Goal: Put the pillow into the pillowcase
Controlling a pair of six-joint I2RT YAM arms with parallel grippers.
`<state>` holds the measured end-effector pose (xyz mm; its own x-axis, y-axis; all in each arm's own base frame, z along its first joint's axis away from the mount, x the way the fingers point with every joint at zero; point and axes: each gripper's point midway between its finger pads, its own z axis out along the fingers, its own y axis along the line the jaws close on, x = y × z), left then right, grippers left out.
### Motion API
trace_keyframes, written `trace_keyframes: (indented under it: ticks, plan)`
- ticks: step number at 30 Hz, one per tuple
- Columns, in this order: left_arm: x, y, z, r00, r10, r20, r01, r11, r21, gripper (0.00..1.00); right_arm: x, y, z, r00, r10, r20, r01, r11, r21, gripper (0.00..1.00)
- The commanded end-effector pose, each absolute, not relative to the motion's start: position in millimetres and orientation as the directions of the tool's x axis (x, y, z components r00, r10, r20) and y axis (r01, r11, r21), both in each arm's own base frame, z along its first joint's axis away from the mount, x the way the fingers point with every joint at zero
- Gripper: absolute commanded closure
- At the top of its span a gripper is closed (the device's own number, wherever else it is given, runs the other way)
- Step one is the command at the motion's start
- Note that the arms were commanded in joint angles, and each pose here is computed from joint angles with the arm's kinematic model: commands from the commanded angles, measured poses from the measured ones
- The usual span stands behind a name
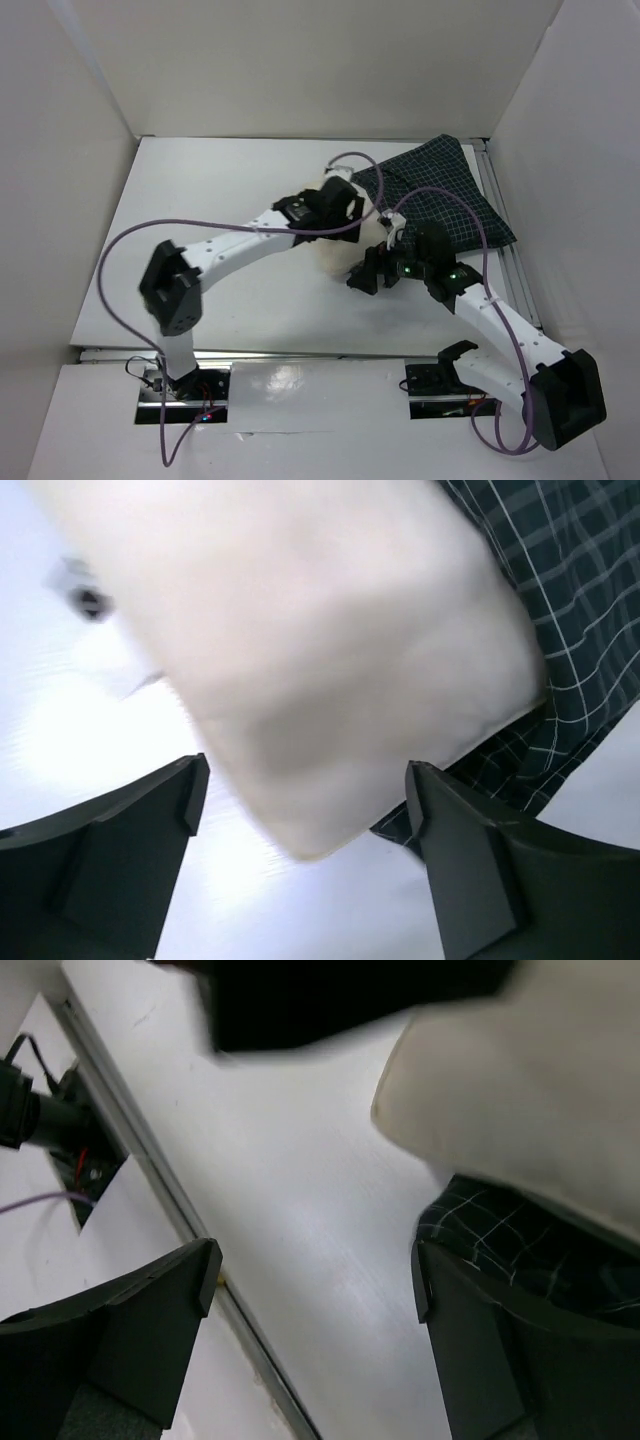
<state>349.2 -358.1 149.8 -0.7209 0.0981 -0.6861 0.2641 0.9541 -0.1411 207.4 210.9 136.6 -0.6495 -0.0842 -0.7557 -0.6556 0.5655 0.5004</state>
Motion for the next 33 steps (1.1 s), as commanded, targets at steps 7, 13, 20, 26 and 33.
trace_keyframes:
  ticks: [7, 13, 20, 26, 33]
  plan:
    - [365.5, -238.6, 216.7, -0.621, -0.156, -0.768, 0.019, 0.977, -0.214, 0.0, 265.7, 183.7, 172.4, -0.63, -0.05, -0.775, -0.483, 0.807, 0.34, 0.04]
    - [386.0, -245.8, 187.7, -0.686, -0.164, -0.709, 0.045, 0.963, -0.265, 0.12, 324.9, 161.6, 180.3, -0.62, -0.04, -0.784, -0.289, 0.94, 0.18, 0.03]
    - [414.3, -297.3, 154.6, -0.759, -0.137, -0.637, 0.152, 0.914, -0.377, 0.16, 405.8, 157.1, 163.7, -0.585, -0.195, -0.787, -0.172, 0.978, -0.115, 0.08]
    - [427.2, -322.2, 129.1, -0.786, -0.128, -0.605, 0.183, 0.887, -0.425, 0.16, 446.1, 150.1, 148.6, -0.585, -0.257, -0.77, -0.096, 0.964, -0.249, 0.16]
    - [428.9, -333.4, 94.1, -0.829, -0.106, -0.549, 0.177, 0.882, -0.438, 0.43, 455.0, 133.1, 131.1, -0.614, -0.265, -0.743, -0.001, 0.942, -0.335, 0.53]
